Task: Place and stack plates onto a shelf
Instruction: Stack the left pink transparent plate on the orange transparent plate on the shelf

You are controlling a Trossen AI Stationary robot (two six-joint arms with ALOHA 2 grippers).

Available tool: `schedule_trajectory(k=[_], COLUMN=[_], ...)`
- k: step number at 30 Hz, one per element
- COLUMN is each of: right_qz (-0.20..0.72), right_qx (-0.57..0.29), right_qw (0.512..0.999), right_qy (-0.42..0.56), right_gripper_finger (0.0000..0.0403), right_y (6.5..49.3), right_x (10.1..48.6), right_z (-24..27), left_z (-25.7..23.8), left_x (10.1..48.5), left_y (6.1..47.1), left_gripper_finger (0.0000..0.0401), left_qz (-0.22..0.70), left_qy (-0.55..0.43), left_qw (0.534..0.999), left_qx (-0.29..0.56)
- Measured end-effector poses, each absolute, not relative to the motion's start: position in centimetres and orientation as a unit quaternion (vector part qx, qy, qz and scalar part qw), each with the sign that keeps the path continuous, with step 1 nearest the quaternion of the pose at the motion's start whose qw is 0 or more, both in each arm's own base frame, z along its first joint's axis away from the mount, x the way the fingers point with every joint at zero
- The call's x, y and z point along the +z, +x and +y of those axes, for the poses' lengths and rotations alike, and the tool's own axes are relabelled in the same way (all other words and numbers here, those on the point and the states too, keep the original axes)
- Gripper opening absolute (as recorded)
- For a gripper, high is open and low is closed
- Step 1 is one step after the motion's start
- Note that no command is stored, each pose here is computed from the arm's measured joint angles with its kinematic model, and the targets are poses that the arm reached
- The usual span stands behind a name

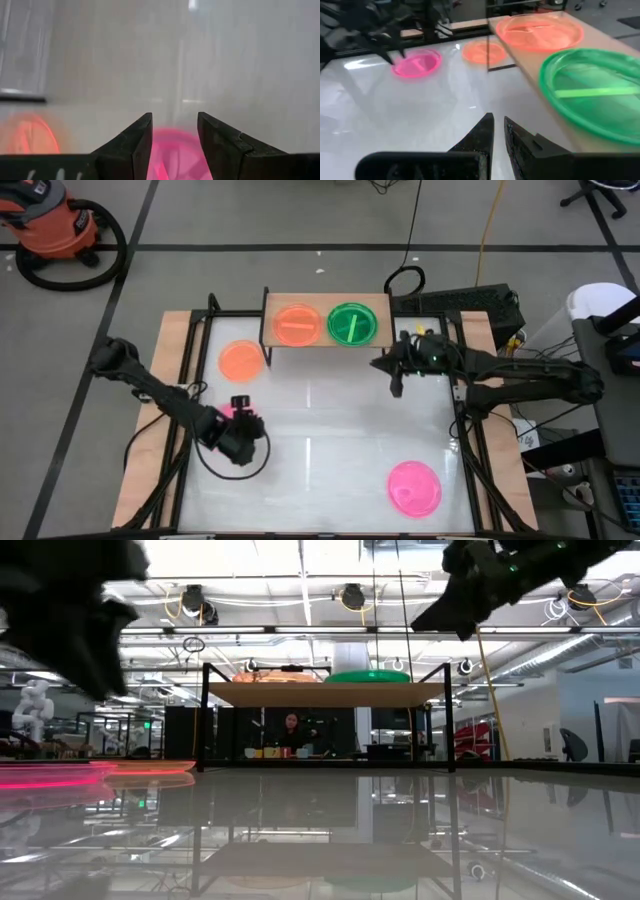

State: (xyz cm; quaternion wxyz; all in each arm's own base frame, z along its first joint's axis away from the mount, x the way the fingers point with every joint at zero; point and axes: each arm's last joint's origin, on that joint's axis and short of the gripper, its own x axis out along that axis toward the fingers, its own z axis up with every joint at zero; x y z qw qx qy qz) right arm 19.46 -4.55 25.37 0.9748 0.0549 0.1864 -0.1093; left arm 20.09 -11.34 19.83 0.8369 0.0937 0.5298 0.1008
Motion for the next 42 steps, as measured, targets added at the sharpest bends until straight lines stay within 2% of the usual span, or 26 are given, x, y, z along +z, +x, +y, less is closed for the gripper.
schedule_trajectory(k=[7,17,30,34,37,42], right_qz=[0.124,0.081,0.093,0.108,0.117,0.116], right_qx=[-0.088,-0.095,-0.096,-0.097,-0.096,-0.084], right_qw=[0.987,0.991,0.989,0.986,0.985,0.986], right_qy=[0.059,0.055,0.07,0.078,0.084,0.085], right_gripper_finger=[0.0031,0.0031,0.0031,0.0031,0.0031,0.0031], right_y=[19.1,19.3,19.2,19.2,19.1,19.2], right_x=[23.6,24.3,24.0,23.7,23.6,23.6], right_z=[-3.5,-3.5,-3.5,-3.5,-3.4,-2.9], left_z=[-12.0,-13.9,-14.4,-14.3,-14.5,-15.0], left_x=[16.3,16.2,13.0,12.9,13.0,13.7], left_y=[17.5,17.1,17.3,17.4,17.5,18.1], left_gripper_finger=[0.0163,0.0163,0.0163,0.0161,0.0136,0.0053], left_qz=[0.562,0.54,0.6,0.611,0.615,0.618], left_qy=[0.006,-0.078,-0.063,-0.053,-0.039,-0.016], left_qw=[0.819,0.832,0.773,0.766,0.768,0.773], left_qx=[0.113,0.102,0.193,0.192,0.175,0.144])
